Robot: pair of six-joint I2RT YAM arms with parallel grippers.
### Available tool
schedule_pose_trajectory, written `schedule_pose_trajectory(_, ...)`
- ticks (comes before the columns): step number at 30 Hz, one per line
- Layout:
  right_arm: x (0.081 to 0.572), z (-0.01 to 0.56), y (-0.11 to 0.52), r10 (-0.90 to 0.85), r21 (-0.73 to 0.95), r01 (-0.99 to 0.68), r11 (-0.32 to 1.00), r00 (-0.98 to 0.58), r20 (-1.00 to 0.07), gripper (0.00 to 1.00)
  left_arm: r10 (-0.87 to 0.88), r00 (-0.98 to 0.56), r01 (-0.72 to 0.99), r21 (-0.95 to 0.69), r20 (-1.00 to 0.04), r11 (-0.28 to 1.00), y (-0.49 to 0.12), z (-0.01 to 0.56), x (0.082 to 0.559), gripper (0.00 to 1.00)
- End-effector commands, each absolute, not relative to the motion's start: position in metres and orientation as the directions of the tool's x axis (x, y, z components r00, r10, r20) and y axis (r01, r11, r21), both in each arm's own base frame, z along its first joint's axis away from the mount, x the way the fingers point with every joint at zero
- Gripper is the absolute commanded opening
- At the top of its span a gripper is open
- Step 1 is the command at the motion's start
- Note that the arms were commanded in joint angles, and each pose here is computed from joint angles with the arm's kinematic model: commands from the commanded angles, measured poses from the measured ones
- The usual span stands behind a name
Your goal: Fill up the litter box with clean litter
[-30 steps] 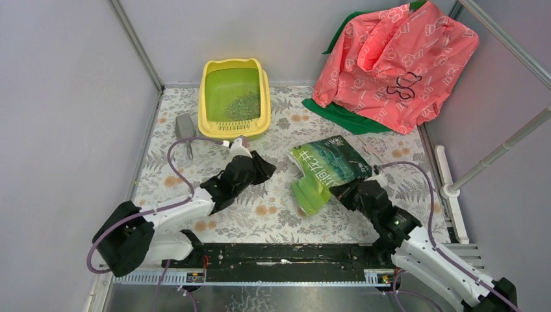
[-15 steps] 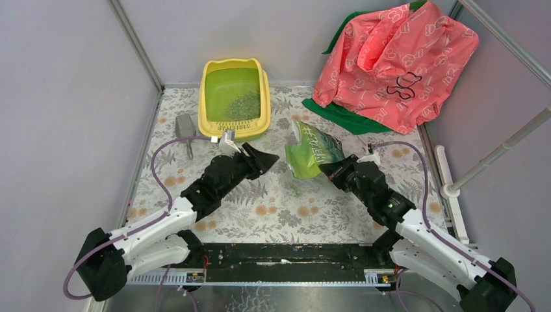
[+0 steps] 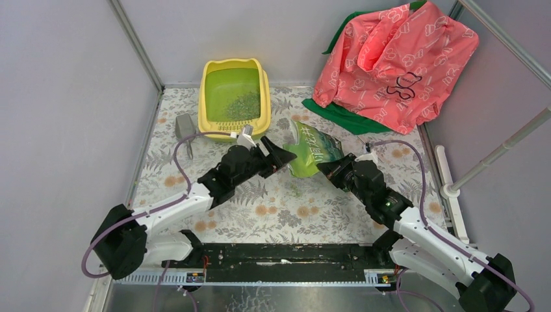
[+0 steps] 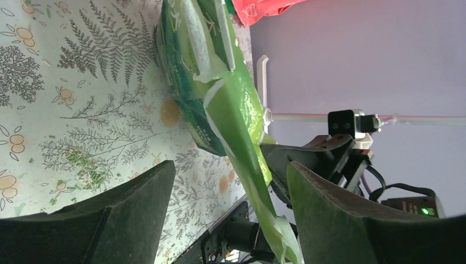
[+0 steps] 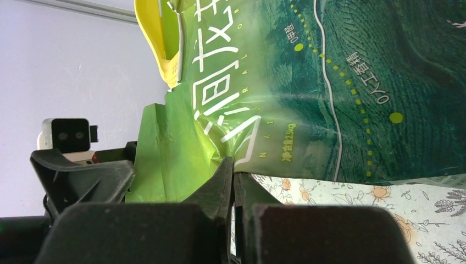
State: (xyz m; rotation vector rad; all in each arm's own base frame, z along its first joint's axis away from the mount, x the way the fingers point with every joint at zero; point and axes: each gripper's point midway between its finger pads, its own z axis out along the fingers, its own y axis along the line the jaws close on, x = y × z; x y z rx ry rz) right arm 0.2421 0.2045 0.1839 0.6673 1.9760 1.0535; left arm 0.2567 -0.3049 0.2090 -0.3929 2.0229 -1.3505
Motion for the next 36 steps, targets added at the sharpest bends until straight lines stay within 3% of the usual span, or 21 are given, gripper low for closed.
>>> schedule_pose_trajectory(1,0.247,0.245,0.219,0.768,0.917,-0.08,0.391,-0.521,-0.373,0.0,-0.571,-0.74,0.153,-0.915,-0.356,0.372,-0.322,0.234,0.267,0.83)
schedule_pose_trajectory(5,0.248,0.243,0.224,0.764,0.921,-0.084,0.381,-0.533,-0.364,0.0,-0.561,-0.747,0.167,-0.917,-0.358,0.362,-0.341,0.234,0.279,0.82)
schedule_pose_trajectory(6,0.249,0.243,0.224,0.762,0.919,-0.082,0.385,-0.533,-0.367,0.0,-0.552,-0.751,0.176,-0.916,-0.362,0.361,-0.346,0.235,0.282,0.78)
schedule_pose_trajectory(9,0.247,0.247,0.221,0.761,0.914,-0.088,0.397,-0.525,-0.381,0.01,-0.535,-0.751,0.194,-0.904,-0.387,0.382,-0.353,0.235,0.289,0.13)
schedule_pose_trajectory(11,0.244,0.248,0.219,0.744,0.901,-0.089,0.425,-0.534,-0.403,0.07,-0.528,-0.744,0.202,-0.891,-0.41,0.407,-0.351,0.239,0.293,0.0)
schedule_pose_trajectory(12,0.243,0.254,0.218,0.732,0.891,-0.097,0.443,-0.534,-0.422,0.14,-0.524,-0.74,0.207,-0.884,-0.422,0.419,-0.349,0.241,0.294,0.0)
schedule_pose_trajectory(15,0.229,0.252,0.214,0.655,0.843,-0.099,0.529,-0.584,-0.48,0.5,-0.507,-0.724,0.246,-0.861,-0.468,0.445,-0.339,0.258,0.295,0.0)
schedule_pose_trajectory(17,0.22,0.259,0.209,0.587,0.794,-0.124,0.596,-0.608,-0.535,0.61,-0.485,-0.715,0.276,-0.841,-0.504,0.466,-0.331,0.273,0.296,0.0)
schedule_pose_trajectory(24,0.207,0.297,0.171,0.517,0.678,-0.155,0.719,-0.533,-0.67,0.72,-0.435,-0.7,0.405,-0.817,-0.566,0.411,-0.318,0.351,0.308,0.0)
schedule_pose_trajectory(36,0.216,0.289,0.168,0.391,0.551,-0.161,0.819,-0.547,-0.74,0.74,-0.236,-0.806,0.454,-0.822,-0.543,0.343,-0.35,0.37,0.313,0.0)
